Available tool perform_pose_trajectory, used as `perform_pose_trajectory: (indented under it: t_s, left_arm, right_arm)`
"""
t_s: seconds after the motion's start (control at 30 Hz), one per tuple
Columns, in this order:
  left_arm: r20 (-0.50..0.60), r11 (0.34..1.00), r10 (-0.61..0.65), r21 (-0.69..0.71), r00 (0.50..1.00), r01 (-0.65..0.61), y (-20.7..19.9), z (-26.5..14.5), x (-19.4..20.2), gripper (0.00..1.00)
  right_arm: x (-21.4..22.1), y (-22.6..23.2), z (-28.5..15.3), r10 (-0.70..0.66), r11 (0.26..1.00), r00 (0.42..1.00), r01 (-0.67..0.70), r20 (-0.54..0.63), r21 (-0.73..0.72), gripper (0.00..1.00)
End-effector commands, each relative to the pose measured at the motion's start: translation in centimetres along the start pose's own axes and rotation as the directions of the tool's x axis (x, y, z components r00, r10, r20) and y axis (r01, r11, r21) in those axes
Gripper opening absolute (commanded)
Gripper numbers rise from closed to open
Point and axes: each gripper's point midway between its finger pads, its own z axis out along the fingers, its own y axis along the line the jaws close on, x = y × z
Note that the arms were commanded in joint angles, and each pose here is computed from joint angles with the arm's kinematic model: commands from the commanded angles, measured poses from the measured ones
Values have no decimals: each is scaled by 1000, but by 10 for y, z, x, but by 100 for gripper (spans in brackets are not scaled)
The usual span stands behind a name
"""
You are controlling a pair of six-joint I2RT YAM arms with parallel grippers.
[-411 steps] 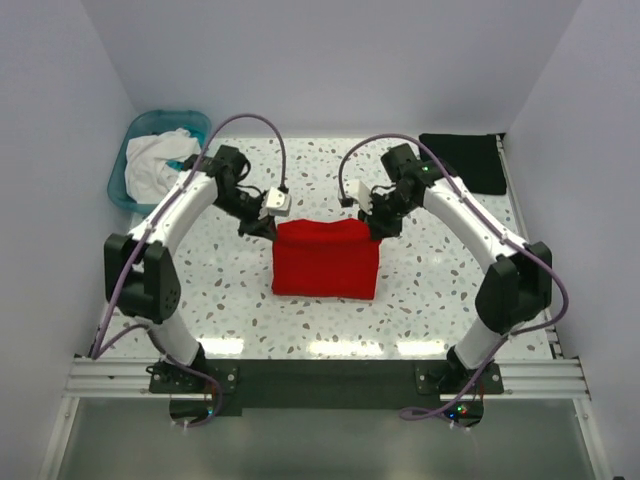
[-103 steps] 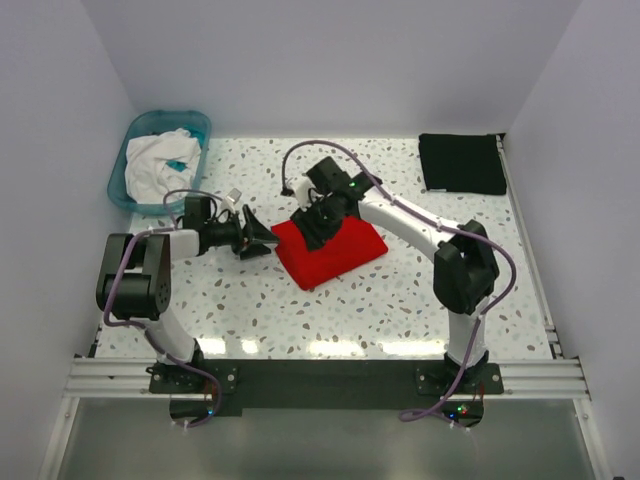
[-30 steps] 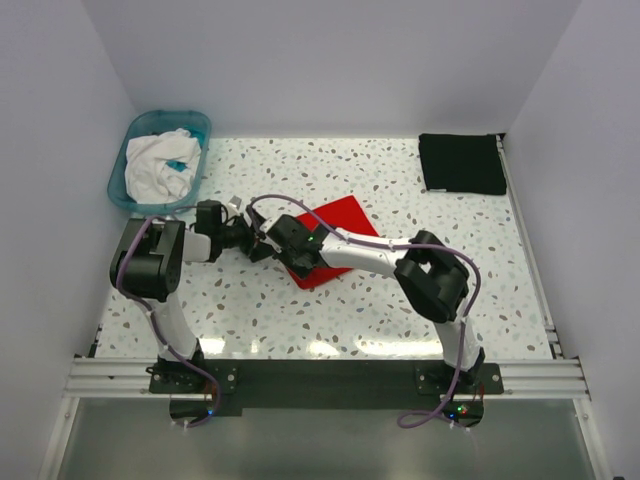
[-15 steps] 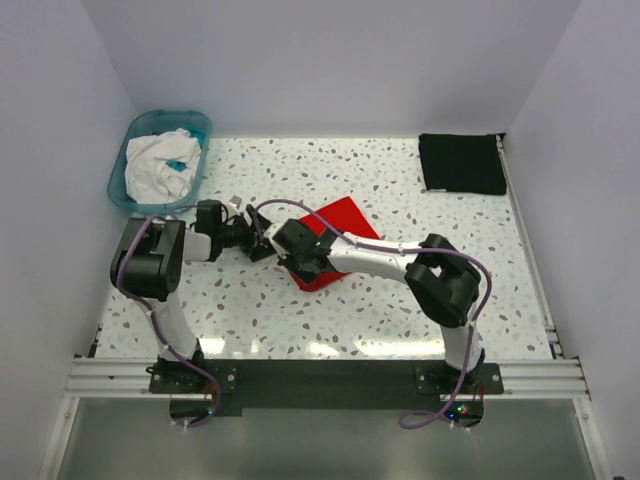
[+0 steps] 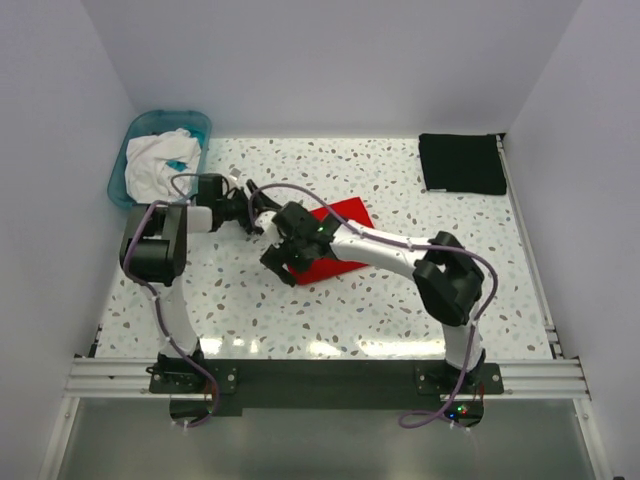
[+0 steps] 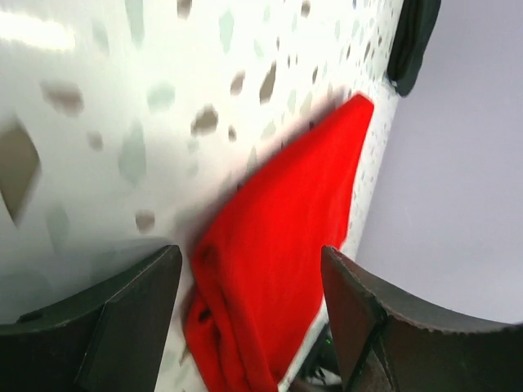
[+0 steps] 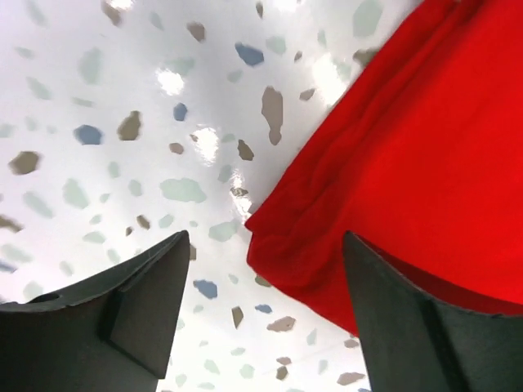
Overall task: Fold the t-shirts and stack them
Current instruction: Fold the tshirt
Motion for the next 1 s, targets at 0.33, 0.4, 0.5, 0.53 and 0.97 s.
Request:
perform_pose_trajectory:
  t_s: [0.33, 0.4, 0.5, 0.53, 0.97]
  left_arm:
    - [87, 843, 535, 11, 840, -538, -80, -16, -108, 63]
    - [52, 819, 568, 65, 821, -570, -94, -31, -74, 57]
    - [-52, 815, 577, 104, 815, -570, -91, -40, -8, 49]
    - [-82, 821, 569, 116, 818, -559, -88, -40, 11, 46]
    - [-414, 903, 425, 128, 805, -411, -18, -22, 131, 24]
  right_arm:
    - [-27, -141, -133, 277, 950, 932, -229, 236, -211, 72]
    - [0, -156, -120, 315, 935, 933, -273, 176, -224, 65]
    - [23, -167, -102, 350, 919, 929, -316, 119, -234, 53]
    - [27, -168, -97, 351, 918, 930, -318, 107, -237, 49]
    - [126, -130, -32, 460, 814, 871, -491, -171, -312, 33]
